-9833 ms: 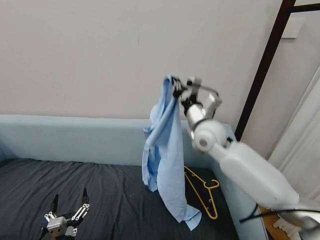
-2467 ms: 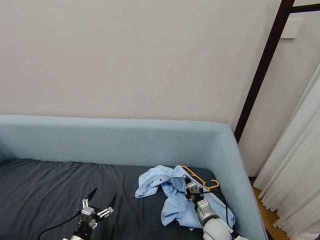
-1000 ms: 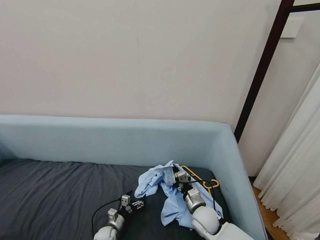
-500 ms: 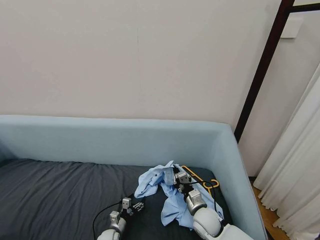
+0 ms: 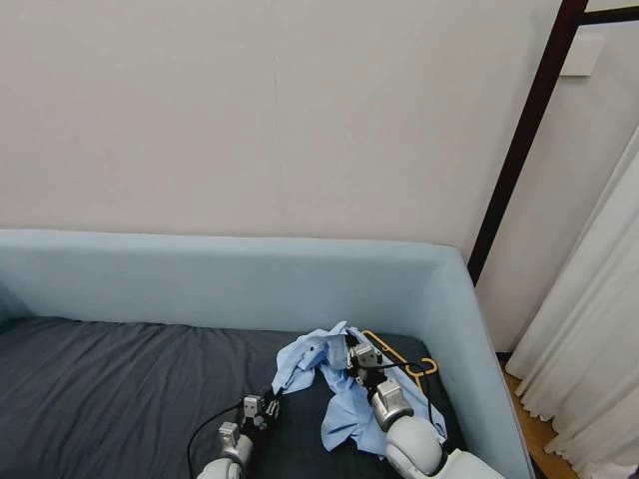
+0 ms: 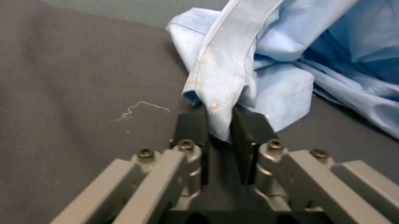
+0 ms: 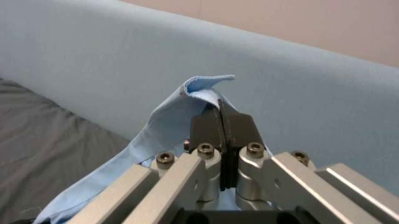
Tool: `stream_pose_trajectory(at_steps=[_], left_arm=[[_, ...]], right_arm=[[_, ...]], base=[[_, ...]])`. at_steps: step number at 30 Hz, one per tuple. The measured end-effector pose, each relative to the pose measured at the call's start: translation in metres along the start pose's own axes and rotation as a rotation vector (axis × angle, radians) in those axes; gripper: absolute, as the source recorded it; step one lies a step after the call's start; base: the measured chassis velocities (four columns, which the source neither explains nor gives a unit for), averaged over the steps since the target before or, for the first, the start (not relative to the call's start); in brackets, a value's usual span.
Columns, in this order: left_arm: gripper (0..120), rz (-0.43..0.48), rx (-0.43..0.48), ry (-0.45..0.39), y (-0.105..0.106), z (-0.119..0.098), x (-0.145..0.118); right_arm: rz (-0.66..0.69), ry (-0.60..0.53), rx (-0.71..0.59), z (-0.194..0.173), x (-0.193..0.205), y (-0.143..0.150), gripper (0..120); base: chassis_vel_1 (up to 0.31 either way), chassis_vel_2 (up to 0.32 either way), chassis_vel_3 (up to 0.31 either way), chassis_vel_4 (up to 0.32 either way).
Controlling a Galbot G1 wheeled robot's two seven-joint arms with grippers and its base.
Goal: Pick up the clothes from the sofa and hang them on the clothes hanger.
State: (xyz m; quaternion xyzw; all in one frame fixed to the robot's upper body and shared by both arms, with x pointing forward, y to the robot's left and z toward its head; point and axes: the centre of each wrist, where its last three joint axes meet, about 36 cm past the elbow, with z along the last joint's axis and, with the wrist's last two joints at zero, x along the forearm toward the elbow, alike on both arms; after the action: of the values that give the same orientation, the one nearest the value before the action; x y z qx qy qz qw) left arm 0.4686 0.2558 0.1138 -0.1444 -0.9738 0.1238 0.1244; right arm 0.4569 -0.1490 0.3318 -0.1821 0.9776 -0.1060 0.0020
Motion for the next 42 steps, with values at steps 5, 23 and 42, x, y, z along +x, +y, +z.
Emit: stream_pose_trajectory(at_steps=[5, 23, 42], left_arm=[[0, 0.003, -0.006, -0.034, 0.001, -0.002, 0.007], [0, 0.075, -0.206, -0.432, 0.035, -0.13, 0.037], [0, 0.098, -0.417, -0.726, 0.021, -0.404, 0.103]], right_arm=[[0.005, 0.0, 0.004, 0.0, 0.001, -0.004, 0], [0.027, -0.123, -0.101, -0.062, -0.007, -0.046, 0], [-0.068, -0.412, -0.226, -0.235, -0.001, -0.102, 0]], base=[[0.0, 0.0, 0.0, 0.0], [0.0, 0.0, 0.0, 0.0], [0.0, 0.0, 0.0, 0.0]])
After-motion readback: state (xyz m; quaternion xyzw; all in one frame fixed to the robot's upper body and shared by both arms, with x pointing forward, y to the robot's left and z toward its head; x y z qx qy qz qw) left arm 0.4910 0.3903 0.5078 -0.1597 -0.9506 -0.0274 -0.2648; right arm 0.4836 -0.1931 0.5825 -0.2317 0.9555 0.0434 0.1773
